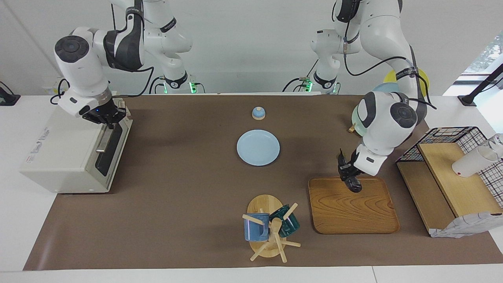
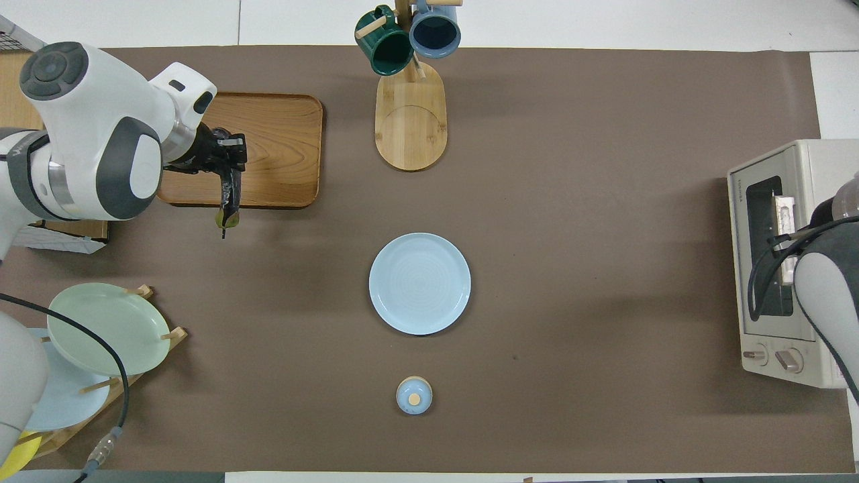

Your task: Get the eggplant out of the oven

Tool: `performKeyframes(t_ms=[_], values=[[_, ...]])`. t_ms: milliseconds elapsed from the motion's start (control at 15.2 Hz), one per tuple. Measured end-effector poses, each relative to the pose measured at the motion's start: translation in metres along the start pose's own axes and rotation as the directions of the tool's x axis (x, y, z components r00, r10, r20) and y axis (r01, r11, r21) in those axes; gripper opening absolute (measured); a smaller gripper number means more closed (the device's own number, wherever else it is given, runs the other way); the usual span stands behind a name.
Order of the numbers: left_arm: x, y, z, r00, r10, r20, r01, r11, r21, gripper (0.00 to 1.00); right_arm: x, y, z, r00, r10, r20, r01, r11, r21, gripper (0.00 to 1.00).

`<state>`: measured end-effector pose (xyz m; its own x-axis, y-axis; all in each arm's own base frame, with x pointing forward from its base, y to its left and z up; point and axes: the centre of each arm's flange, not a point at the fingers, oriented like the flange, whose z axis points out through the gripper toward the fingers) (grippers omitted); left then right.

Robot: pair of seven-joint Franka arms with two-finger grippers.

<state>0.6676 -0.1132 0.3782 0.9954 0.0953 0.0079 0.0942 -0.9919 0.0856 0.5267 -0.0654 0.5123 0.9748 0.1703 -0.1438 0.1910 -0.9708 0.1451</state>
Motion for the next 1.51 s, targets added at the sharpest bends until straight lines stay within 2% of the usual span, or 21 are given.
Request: performKeyframes(t_ms=[66, 131, 394, 657, 722, 919, 985, 1051, 1116, 1313, 1510], values=[[0.01, -0.007, 0.009, 1.0, 0.024, -0.01, -0.024, 1.0, -0.003, 0.34, 0.001, -0.005, -0.016, 1.0, 0.005, -0.013, -0.005, 0.999, 0.039, 0.01], [0.018, -0.011, 0.019, 0.999, 0.05, -0.019, -0.05, 0.999, -0.005, 0.34, 0.001, -0.01, -0.03, 1.0, 0.007, -0.025, -0.005, 0.997, 0.071, 0.09], [0.03, -0.013, 0.05, 0.991, 0.121, -0.053, -0.121, 0.993, 0.01, 0.34, -0.001, -0.013, -0.042, 1.0, 0.009, -0.014, -0.008, 0.994, 0.107, 0.48], [0.031, -0.016, 0.052, 0.986, 0.157, -0.054, -0.156, 0.988, 0.015, 0.34, 0.007, -0.035, -0.052, 0.999, -0.035, -0.014, 0.036, 0.994, 0.101, 0.9], [0.032, -0.018, 0.052, 0.986, 0.159, -0.055, -0.159, 0.987, 0.015, 0.39, 0.008, -0.039, -0.054, 0.999, -0.043, -0.006, 0.043, 0.994, 0.102, 0.99], [0.033, -0.02, 0.05, 0.985, 0.16, -0.057, -0.16, 0.987, 0.015, 0.67, 0.012, -0.037, -0.051, 0.999, -0.044, 0.021, 0.041, 0.993, 0.108, 1.0], [0.033, -0.02, 0.047, 0.985, 0.16, -0.06, -0.16, 0.987, 0.015, 0.82, 0.013, -0.036, -0.05, 0.999, -0.041, 0.023, 0.039, 0.993, 0.109, 1.0], [0.034, -0.02, 0.043, 0.985, 0.159, -0.064, -0.158, 0.987, 0.016, 0.93, 0.014, -0.035, -0.05, 0.999, -0.04, 0.023, 0.037, 0.993, 0.109, 1.0], [0.035, -0.022, 0.034, 0.986, 0.154, -0.067, -0.153, 0.988, 0.016, 1.0, 0.014, -0.034, -0.049, 0.999, -0.039, 0.024, 0.036, 0.993, 0.109, 1.0], [0.027, -0.035, -0.026, 0.993, 0.098, -0.061, -0.097, 0.995, 0.015, 1.0, 0.012, -0.031, -0.049, 0.999, -0.033, 0.031, 0.029, 0.993, 0.112, 1.0], [-0.003, -0.039, -0.108, 0.998, 0.049, -0.034, -0.048, 0.999, 0.022, 1.0, 0.011, -0.028, -0.048, 0.999, -0.028, 0.034, 0.024, 0.993, 0.113, 1.0]])
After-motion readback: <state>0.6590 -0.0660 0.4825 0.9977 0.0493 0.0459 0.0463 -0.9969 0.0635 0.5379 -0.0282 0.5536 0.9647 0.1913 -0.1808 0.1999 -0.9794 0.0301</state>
